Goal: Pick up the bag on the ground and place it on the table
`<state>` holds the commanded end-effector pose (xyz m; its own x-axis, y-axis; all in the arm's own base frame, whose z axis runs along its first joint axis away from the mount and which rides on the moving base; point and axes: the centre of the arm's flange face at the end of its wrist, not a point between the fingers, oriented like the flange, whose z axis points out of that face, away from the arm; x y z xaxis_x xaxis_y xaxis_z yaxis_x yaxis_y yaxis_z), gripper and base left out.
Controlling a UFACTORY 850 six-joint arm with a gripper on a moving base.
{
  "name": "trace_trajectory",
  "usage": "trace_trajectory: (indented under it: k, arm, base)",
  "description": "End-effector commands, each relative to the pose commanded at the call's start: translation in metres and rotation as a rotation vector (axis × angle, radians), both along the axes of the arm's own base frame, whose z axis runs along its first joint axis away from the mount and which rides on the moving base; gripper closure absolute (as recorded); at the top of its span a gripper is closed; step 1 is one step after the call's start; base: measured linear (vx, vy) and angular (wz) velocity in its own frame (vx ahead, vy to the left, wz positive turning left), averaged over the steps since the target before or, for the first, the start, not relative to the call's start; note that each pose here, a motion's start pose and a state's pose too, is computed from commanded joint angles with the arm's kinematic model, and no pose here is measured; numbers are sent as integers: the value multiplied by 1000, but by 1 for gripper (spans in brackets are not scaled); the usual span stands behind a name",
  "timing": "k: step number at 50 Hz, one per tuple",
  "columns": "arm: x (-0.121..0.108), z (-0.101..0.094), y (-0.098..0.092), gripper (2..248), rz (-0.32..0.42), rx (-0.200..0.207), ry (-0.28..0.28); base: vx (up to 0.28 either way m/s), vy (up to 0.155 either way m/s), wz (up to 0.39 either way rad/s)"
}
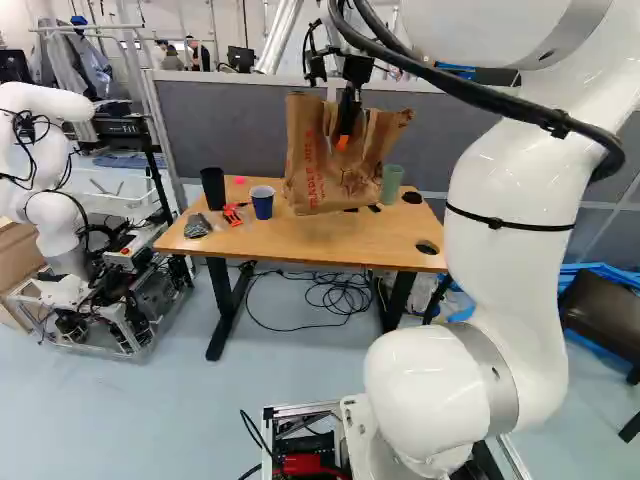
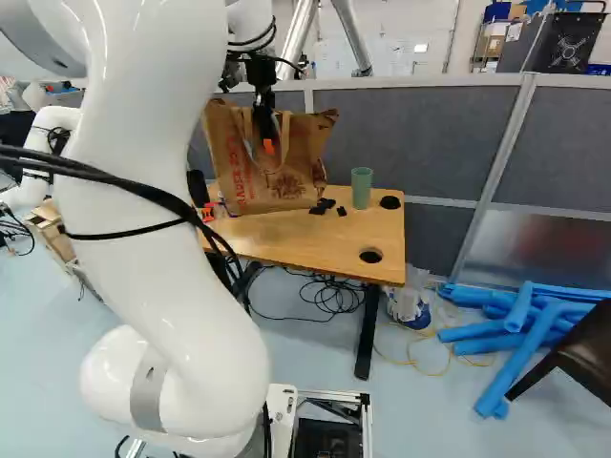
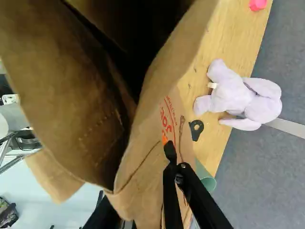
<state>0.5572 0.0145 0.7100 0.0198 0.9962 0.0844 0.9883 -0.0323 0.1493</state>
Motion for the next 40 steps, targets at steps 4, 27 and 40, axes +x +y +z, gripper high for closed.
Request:
trace_trajectory:
  k: [4, 27, 40]
  arm:
    - [1, -3, 0, 232, 0, 0, 5]
    - [15, -35, 0, 232, 0, -1, 65]
    - [24, -55, 0, 232, 0, -1, 101]
  base:
    - [0, 0, 0]
    - [0, 0, 0]
    - [0, 0, 0]
